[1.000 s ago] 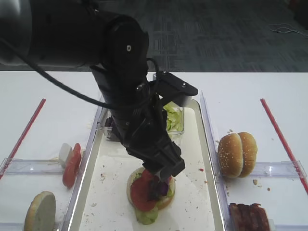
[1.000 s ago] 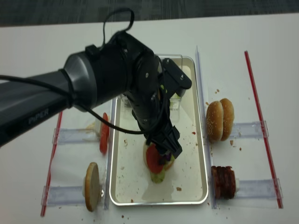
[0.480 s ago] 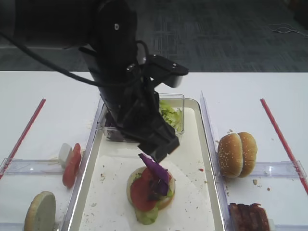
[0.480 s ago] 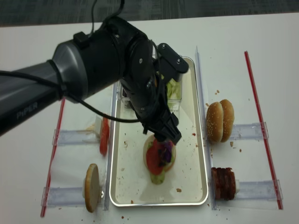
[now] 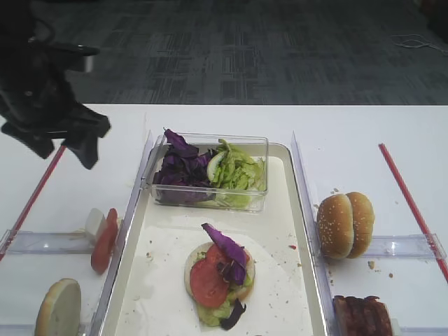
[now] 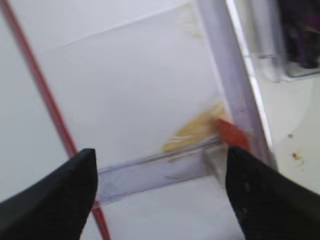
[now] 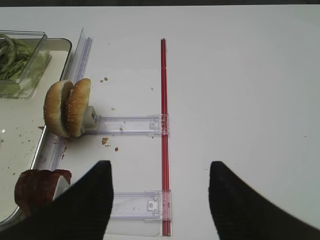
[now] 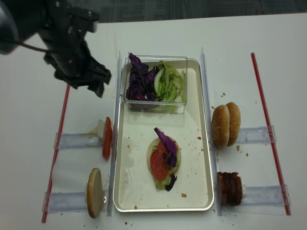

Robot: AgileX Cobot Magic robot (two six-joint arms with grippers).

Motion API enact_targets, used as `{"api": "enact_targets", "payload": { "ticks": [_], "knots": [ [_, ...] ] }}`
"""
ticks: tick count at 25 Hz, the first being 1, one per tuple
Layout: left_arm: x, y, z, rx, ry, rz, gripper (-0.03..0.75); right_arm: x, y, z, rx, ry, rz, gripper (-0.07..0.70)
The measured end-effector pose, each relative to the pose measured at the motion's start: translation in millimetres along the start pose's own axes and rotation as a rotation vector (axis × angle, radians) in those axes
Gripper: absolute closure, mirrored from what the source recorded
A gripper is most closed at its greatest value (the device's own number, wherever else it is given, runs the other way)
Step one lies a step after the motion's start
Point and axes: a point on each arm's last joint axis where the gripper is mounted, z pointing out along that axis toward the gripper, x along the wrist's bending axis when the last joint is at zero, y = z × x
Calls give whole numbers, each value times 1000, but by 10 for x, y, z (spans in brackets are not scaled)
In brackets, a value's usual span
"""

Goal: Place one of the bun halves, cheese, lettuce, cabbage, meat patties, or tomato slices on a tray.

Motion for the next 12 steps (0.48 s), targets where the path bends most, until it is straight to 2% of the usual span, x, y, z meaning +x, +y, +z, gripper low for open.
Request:
{"api": "enact_targets", "payload": {
  "ticks": [2,4,12],
  "knots": [
    [237,-39,-2,21,12,-67,189,0,0,0,0,0,0,167],
    [367,-68,-5,33,18,-105,189,0,0,0,0,0,0,167],
    [548,-105,-11,41,59,-144,189,0,0,0,0,0,0,167]
  ]
}}
